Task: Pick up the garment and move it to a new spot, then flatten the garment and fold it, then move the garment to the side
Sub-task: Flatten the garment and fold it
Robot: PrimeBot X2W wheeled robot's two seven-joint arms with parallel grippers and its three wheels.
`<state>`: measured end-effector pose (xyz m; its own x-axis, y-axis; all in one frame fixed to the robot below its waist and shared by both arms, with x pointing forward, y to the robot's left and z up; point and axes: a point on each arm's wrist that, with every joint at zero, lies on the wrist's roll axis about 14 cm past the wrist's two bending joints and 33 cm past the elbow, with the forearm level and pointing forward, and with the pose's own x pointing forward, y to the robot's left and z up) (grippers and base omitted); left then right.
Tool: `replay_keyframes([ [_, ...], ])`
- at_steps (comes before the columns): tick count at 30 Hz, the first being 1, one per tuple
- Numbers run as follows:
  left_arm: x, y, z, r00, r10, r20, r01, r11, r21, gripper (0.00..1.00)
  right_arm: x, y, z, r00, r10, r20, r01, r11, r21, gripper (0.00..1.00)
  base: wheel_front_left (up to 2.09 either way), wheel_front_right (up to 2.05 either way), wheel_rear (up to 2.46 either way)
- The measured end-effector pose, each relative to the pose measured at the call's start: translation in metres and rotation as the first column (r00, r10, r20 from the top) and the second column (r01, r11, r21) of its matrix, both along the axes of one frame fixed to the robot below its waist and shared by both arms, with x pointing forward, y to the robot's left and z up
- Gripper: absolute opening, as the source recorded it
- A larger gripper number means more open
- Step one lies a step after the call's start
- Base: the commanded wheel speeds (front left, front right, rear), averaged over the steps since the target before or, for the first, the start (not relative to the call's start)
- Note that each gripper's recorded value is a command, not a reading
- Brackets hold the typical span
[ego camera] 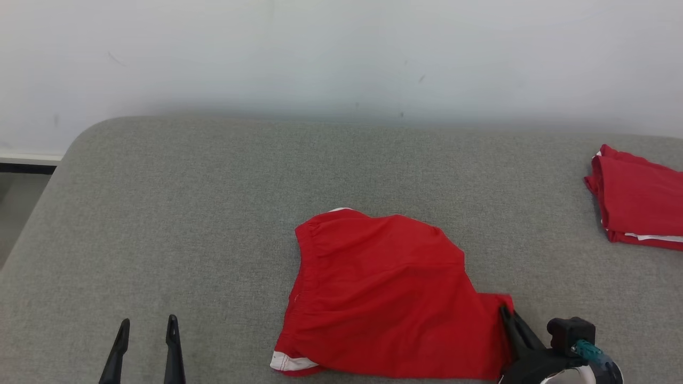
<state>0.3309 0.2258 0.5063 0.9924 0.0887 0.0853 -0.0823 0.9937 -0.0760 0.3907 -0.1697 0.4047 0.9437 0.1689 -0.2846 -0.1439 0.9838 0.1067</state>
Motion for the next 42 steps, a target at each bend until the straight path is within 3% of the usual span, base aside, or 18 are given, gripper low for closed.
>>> replay_keyframes([
  [11, 0.001, -0.008, -0.007, 1.000, -0.021, -0.020, 0.021, 1.000, -0.011, 1.00, 0.030, 0.012, 0.051, 0.986, -0.005, 0.164, -0.010, 0.996, 0.092, 0.00, 0.00, 0.00, 0.00],
  [22, 0.009, -0.013, -0.009, 0.999, -0.037, -0.028, 0.036, 0.999, -0.019, 1.00, 0.074, 0.020, 0.064, 0.985, -0.018, 0.169, -0.004, 0.992, 0.129, 0.00, 0.00, 0.00, 0.00],
  [31, 0.013, -0.013, -0.017, 0.998, -0.034, -0.053, 0.033, 0.999, -0.028, 1.00, 0.106, 0.022, 0.053, 0.994, -0.027, 0.102, 0.017, 0.995, 0.095, 0.00, 0.00, 0.00, 0.00],
  [32, 0.013, -0.013, -0.017, 0.998, -0.033, -0.053, 0.032, 0.999, -0.029, 1.00, 0.108, 0.022, 0.053, 0.995, -0.027, 0.097, 0.019, 0.996, 0.089, 0.10, 0.00, 0.00, 0.00],
  [33, 0.013, -0.012, -0.018, 0.998, -0.032, -0.057, 0.030, 0.999, -0.030, 1.00, 0.109, 0.021, 0.050, 0.996, -0.023, 0.087, 0.016, 0.997, 0.071, 0.69, 0.00, 0.00, 0.00],
  [34, 0.013, -0.012, -0.018, 0.998, -0.032, -0.058, 0.030, 0.999, -0.030, 1.00, 0.109, 0.021, 0.049, 0.996, -0.017, 0.086, 0.012, 0.998, 0.058, 1.00, 0.00, 0.00, 0.00],
  [42, 0.016, -0.016, -0.015, 0.998, -0.044, -0.046, 0.042, 0.999, -0.032, 1.00, 0.105, 0.005, 0.066, 0.989, -0.043, 0.144, 0.037, 0.999, 0.039, 1.00, 0.00, 0.00, 0.00],
])
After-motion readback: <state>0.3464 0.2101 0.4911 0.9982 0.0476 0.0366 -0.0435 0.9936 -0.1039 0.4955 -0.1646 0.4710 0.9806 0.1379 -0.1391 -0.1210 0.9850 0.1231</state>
